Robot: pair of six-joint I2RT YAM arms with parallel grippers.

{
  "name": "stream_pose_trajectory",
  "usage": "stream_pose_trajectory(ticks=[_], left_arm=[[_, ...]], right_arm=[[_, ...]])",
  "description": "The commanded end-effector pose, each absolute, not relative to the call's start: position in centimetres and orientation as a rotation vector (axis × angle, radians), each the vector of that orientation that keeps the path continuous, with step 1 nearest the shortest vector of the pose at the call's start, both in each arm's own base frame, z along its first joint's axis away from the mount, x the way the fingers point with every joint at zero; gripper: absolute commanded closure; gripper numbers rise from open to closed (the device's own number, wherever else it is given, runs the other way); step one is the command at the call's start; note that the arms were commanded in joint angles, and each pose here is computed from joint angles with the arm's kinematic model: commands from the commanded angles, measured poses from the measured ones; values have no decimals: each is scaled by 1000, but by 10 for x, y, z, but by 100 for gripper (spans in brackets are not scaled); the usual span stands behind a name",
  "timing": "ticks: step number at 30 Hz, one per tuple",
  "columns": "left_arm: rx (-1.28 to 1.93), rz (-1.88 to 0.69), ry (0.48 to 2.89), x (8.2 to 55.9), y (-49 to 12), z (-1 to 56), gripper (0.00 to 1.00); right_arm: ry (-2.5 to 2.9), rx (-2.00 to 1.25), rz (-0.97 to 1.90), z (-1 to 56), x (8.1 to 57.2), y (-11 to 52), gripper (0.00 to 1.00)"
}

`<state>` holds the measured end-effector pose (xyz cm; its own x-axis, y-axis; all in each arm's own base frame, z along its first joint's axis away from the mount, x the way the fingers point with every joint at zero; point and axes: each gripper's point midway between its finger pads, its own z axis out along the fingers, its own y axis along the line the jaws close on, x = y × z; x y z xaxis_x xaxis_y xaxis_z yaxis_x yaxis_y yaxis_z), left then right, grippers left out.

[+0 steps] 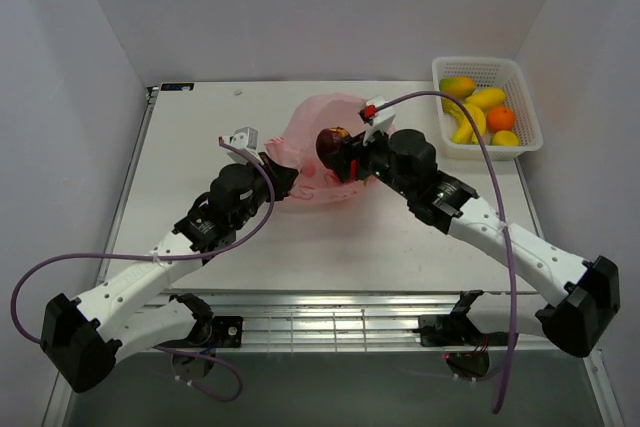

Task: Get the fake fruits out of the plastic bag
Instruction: Take out the fake fruit from the plastic bag, then place the fake fruit in the bin.

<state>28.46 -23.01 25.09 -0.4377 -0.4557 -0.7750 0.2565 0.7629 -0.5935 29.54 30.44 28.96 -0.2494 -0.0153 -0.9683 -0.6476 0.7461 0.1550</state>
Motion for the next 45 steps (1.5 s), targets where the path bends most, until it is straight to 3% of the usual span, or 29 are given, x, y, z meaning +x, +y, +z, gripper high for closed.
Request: stream_pose_trajectory(ticks=[1,5,9,16,21,25,27,28,29,36,39,43,45], left_arm=[[-180,-817,1823,287,-229,263,100],[-175,-811,1836,290,-233,259,100],[-180,-802,1856,293,-235,254,100],[-136,-800,1853,293,-238,258,100],[-105,-817,1851,291,-242,259,100],[-98,-825,1852,290,-243,259,100],[-89,-836,1850,288,-244,259,100],[-82,-839,1851,287,-245,259,100],[-78,-838,1851,287,-244,259,100],[-67,-844,1850,285,-244,260,100],[-70,-840,1850,286,-244,260,100],[-63,-846,1854,286,-247,260,100],[-61,-848,1856,285,-247,260,100]], right_arm=[[1624,-561,597,333,278,276,81],[1486,-490,517,393,281,244,80],[1487,-297,267,412,328,177,80],[1677,-31,3,356,445,23,80],[1807,114,-11,302,485,-40,76],[1922,206,-24,247,504,-79,54],[1965,236,-21,235,506,-87,26],[1975,247,-24,234,509,-91,4],[1982,242,-28,235,509,-92,10],[1904,83,148,286,489,-52,10],[1811,-110,330,332,458,6,10],[1578,-588,499,396,370,144,10],[1482,-697,594,409,336,183,10]])
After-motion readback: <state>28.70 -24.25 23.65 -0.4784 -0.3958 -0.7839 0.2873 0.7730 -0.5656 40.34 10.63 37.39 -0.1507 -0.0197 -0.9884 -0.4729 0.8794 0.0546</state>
